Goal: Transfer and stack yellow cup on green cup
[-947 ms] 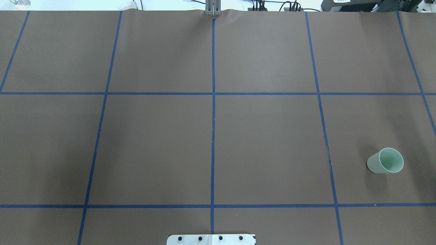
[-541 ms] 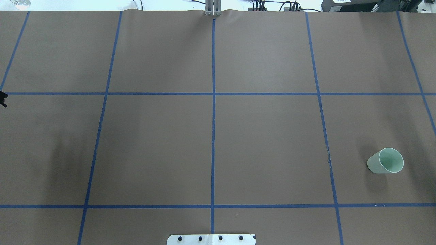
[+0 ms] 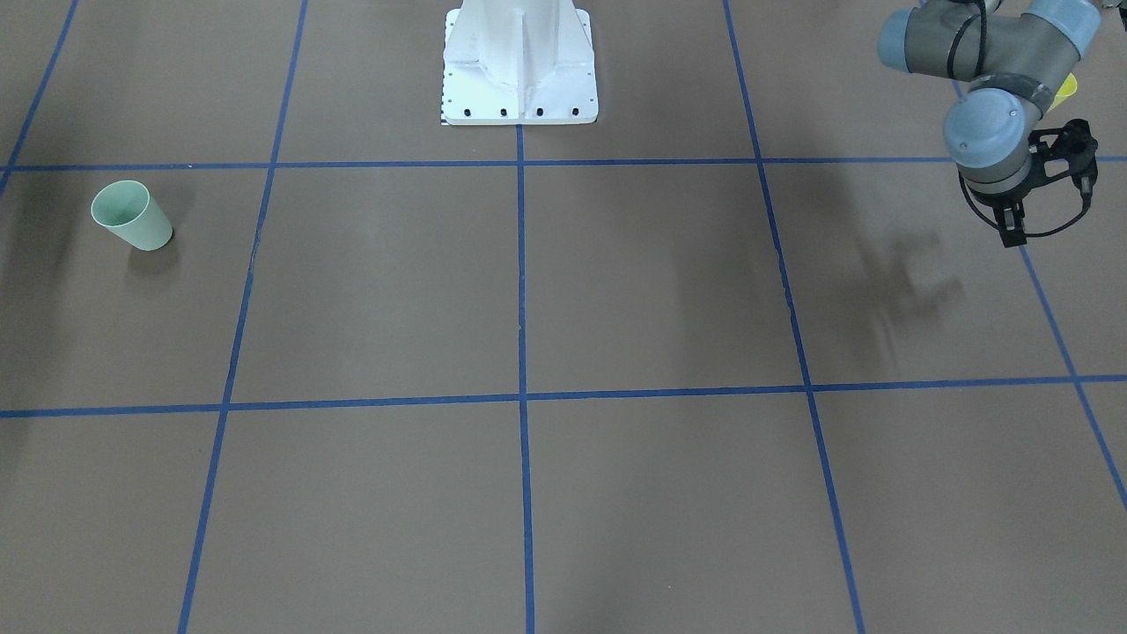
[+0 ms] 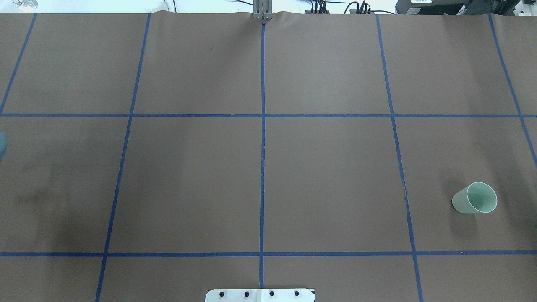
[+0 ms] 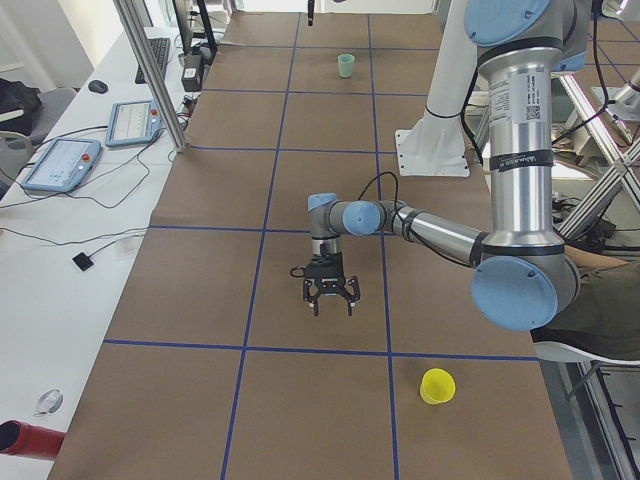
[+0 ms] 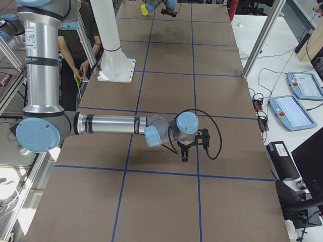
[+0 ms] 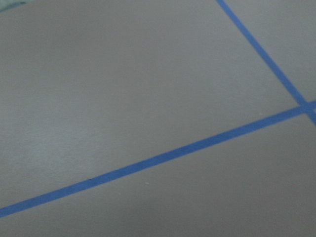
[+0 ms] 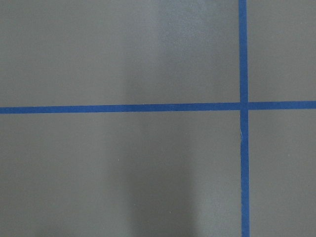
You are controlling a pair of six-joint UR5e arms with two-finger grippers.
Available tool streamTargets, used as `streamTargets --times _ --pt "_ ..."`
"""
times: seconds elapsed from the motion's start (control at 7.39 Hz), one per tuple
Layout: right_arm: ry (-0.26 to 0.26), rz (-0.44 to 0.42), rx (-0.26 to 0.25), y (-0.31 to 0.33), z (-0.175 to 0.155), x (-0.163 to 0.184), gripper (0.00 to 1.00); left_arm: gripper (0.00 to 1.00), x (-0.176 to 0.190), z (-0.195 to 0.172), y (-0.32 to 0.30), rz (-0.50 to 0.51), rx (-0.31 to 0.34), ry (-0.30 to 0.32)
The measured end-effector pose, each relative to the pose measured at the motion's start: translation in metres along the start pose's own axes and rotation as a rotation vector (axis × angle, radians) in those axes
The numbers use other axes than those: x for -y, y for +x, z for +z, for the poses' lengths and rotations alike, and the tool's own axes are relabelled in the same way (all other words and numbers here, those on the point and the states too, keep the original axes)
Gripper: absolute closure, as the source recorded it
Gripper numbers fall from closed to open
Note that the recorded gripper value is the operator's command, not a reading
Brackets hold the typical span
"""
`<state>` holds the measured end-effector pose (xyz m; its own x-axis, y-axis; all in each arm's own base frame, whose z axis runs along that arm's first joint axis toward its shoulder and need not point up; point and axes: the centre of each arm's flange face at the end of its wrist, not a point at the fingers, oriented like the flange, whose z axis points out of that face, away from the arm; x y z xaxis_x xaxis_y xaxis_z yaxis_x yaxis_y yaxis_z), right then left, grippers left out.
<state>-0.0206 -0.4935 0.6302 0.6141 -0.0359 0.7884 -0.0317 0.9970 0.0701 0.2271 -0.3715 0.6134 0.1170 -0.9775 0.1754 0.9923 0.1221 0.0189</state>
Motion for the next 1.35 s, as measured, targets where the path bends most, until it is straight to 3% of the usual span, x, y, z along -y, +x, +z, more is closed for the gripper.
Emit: streamTargets --times 0.27,0.68,1.35 --pt "-0.005 -0.024 0.005 -0.003 0.011 0.000 0.00 0.00 -0.006 0.036 -0.048 -0.132 0.124 0.168" --pt "0.008 -0.056 0.013 -0.006 0.013 -0.003 0.00 0.00 -0.008 0.100 -0.100 -0.278 0.190 0.347" --pt "0.002 -0.059 0.015 0.000 0.017 -0.015 0.00 0.02 -0.040 0.153 -0.126 -0.322 0.200 0.386"
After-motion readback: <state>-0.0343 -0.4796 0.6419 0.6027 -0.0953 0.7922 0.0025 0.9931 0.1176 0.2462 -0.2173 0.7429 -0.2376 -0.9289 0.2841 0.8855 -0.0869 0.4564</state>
